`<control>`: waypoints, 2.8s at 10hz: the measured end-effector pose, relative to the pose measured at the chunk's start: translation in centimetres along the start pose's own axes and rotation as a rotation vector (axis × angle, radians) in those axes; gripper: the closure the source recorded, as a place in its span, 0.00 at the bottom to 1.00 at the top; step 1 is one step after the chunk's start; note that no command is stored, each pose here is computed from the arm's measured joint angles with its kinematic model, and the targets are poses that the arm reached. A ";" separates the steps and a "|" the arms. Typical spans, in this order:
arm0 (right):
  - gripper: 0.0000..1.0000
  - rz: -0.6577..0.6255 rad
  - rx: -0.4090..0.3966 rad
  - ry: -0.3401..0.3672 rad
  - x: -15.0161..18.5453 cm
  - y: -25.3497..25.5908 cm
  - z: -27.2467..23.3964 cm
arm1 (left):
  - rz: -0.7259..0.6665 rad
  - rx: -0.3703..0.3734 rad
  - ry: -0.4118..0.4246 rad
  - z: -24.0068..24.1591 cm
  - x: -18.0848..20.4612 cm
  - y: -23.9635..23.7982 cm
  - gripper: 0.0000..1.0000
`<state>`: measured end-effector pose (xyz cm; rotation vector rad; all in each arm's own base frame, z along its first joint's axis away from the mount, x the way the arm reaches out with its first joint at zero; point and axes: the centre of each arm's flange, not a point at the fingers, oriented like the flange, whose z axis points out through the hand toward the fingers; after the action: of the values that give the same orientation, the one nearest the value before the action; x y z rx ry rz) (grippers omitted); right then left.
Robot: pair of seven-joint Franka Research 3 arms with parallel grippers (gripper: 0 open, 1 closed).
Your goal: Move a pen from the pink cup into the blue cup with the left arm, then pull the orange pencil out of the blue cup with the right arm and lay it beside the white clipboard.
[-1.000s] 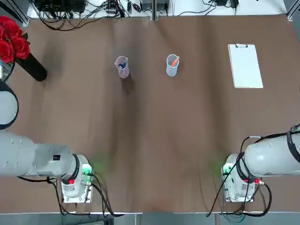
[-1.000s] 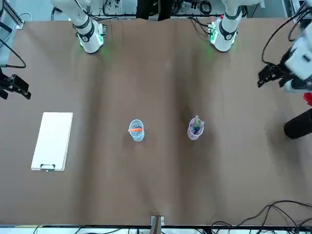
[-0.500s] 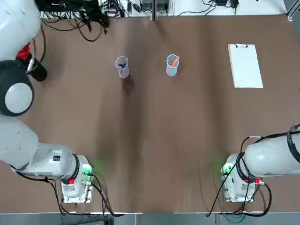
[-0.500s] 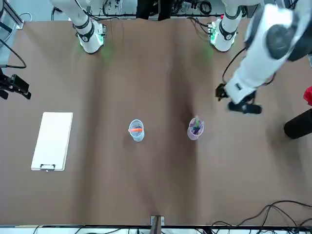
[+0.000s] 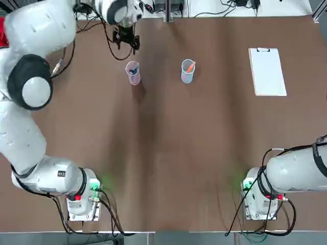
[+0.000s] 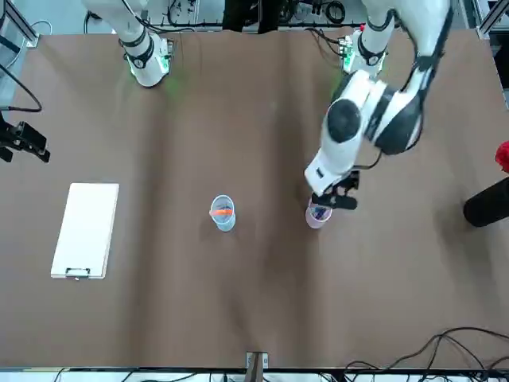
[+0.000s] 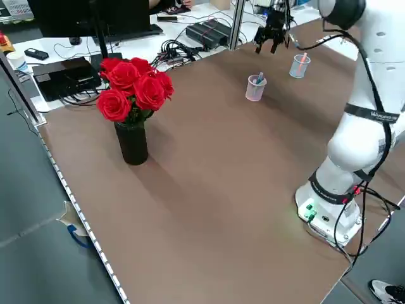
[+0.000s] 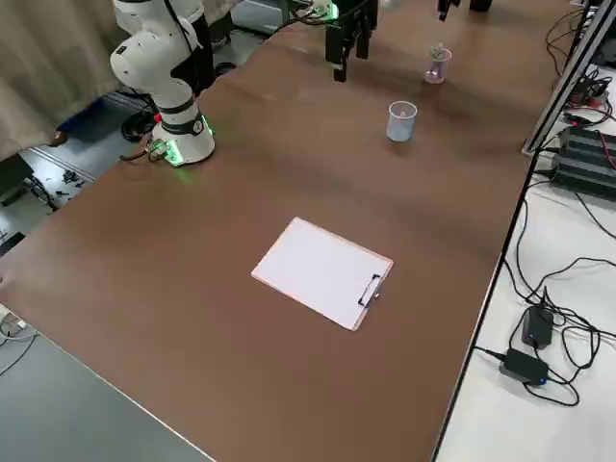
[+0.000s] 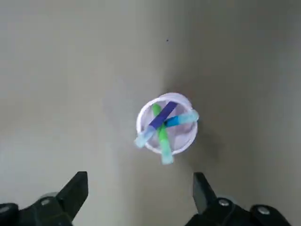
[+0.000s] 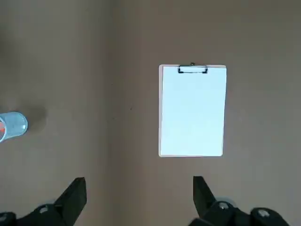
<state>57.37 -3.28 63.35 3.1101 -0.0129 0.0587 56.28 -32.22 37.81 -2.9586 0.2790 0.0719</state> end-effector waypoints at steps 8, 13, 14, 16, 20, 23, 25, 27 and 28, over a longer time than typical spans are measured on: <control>0.00 -0.002 0.000 0.001 0.0 -0.1 0.0 | 0.063 -0.042 0.014 8.1 1.9 3.9 0.34; 0.00 -0.002 0.000 0.001 0.0 -0.1 0.0 | 0.090 -0.005 0.043 8.2 2.3 4.0 0.49; 0.00 -0.002 0.000 0.001 0.0 -0.1 0.0 | 0.091 -0.005 0.043 8.2 2.3 4.0 0.50; 0.00 -0.002 0.000 0.001 0.0 -0.1 0.0 | 0.097 0.001 0.043 8.5 2.3 4.0 0.51; 0.00 -0.004 0.000 0.001 0.0 -0.2 0.0 | 0.127 0.034 0.054 9.3 2.4 4.2 0.53; 0.00 -0.004 0.000 0.001 0.0 -0.2 0.0 | 0.135 0.047 0.063 9.2 2.4 4.2 0.74; 0.00 -0.004 0.000 0.001 0.0 -0.2 0.0 | 0.135 0.046 0.064 9.2 2.4 4.2 0.79; 0.00 -0.004 0.000 0.001 0.0 -0.2 0.0 | 0.135 0.046 0.065 9.1 2.5 4.2 0.80; 0.00 -0.004 0.000 0.001 0.0 -0.2 0.0 | 0.134 0.045 0.066 9.1 2.5 4.2 0.84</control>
<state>57.38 -3.04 63.36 3.1103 -0.0062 0.0595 57.67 -35.15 28.03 -2.8977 0.4809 -0.0152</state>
